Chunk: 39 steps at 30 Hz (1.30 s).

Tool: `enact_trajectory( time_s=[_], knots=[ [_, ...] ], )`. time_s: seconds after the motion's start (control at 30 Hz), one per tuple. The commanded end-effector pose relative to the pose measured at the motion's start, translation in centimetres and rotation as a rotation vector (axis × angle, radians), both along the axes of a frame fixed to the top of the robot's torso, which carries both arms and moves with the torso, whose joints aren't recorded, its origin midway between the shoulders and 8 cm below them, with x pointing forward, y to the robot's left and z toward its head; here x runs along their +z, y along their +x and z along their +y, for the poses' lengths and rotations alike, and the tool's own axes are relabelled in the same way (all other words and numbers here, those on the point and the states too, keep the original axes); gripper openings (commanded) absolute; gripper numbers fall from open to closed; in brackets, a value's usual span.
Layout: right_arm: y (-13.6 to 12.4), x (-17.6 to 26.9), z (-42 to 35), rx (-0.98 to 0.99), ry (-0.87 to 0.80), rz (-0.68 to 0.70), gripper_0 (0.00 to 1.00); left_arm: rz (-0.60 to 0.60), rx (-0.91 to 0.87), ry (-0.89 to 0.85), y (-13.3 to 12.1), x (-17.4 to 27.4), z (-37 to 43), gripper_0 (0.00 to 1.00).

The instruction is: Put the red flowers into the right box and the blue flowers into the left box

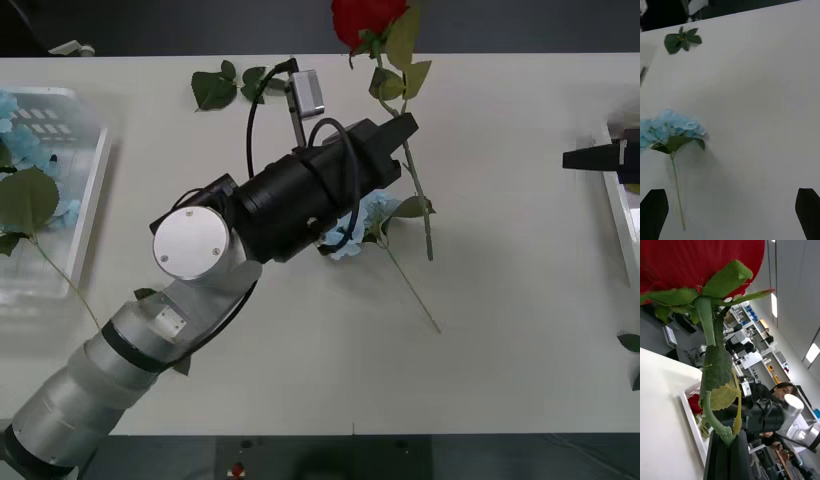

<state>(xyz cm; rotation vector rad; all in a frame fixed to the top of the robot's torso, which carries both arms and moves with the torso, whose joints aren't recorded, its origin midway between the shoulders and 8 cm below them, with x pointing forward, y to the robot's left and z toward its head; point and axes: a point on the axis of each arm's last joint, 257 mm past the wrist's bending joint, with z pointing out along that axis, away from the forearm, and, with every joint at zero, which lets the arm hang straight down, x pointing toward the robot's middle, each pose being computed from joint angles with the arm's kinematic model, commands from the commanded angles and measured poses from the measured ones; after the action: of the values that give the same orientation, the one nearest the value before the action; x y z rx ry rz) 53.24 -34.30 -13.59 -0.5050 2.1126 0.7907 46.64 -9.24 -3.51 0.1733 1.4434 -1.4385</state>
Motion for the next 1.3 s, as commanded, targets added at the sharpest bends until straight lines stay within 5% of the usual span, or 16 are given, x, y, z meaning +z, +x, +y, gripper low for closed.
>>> enact_trajectory(
  time_s=[0.03, 0.5, 0.87, 1.3],
  knots=[
    [-1.9, 2.1, 2.4, 0.078, 0.079, -0.115, 0.99, -0.033, -0.005, -0.032, 0.3, 2.7, -1.0, 0.0],
    [-9.7, 3.5, 13.5, 0.251, 0.453, -0.17, 0.99, -0.022, 0.027, -0.017, 2.5, 2.1, -2.0, 0.0],
    [-10.1, 3.6, 19.2, 0.277, 0.634, -0.203, 0.99, -0.017, 0.021, -0.032, 2.5, 2.6, -2.0, 0.0],
    [-8.9, 3.3, 24.2, 0.299, 0.616, -0.251, 0.99, -0.017, 0.022, -0.031, 2.5, 2.5, -2.0, 0.0]
  ],
)
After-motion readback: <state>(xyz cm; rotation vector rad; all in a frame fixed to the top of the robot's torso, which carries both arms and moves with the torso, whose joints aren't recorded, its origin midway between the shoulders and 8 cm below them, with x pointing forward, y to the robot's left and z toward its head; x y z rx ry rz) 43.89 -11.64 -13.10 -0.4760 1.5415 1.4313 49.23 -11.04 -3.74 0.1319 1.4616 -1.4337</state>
